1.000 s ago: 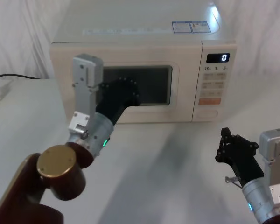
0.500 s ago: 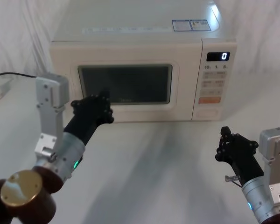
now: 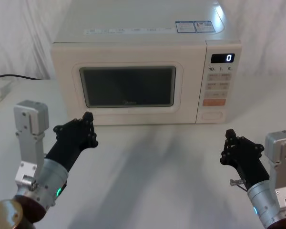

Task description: Press the button to open the microwave door with one hand; close the microwave door with the other hand.

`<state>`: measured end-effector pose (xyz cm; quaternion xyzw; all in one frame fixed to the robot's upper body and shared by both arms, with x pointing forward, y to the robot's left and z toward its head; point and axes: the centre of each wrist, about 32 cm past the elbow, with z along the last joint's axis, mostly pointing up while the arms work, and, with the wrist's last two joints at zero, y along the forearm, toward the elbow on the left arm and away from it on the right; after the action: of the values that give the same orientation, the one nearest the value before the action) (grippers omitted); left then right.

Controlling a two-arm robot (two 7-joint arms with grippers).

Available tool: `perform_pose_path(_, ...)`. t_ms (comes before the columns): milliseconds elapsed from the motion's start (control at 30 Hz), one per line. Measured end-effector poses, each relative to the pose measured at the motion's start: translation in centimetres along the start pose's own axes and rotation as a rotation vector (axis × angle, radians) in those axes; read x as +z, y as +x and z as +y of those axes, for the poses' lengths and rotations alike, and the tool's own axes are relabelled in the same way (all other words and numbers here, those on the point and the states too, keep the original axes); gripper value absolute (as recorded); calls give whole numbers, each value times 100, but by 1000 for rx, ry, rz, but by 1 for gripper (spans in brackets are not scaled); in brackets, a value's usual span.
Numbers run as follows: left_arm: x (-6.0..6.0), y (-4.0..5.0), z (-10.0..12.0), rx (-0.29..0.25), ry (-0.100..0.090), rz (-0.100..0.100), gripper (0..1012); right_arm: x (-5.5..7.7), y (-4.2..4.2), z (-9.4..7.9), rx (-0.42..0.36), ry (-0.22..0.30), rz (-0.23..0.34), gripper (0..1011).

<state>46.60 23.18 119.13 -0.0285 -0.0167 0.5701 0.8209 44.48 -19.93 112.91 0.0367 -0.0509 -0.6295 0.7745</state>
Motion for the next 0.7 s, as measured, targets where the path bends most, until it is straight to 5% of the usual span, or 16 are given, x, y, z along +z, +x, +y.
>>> perform_pose_path(433,-267,31,224,34,43,28,0,0,0,0,0,0,0,0)
perform_pose_path(700,-359,41,330,58,47,46,0,0,0,0,0,0,0,0)
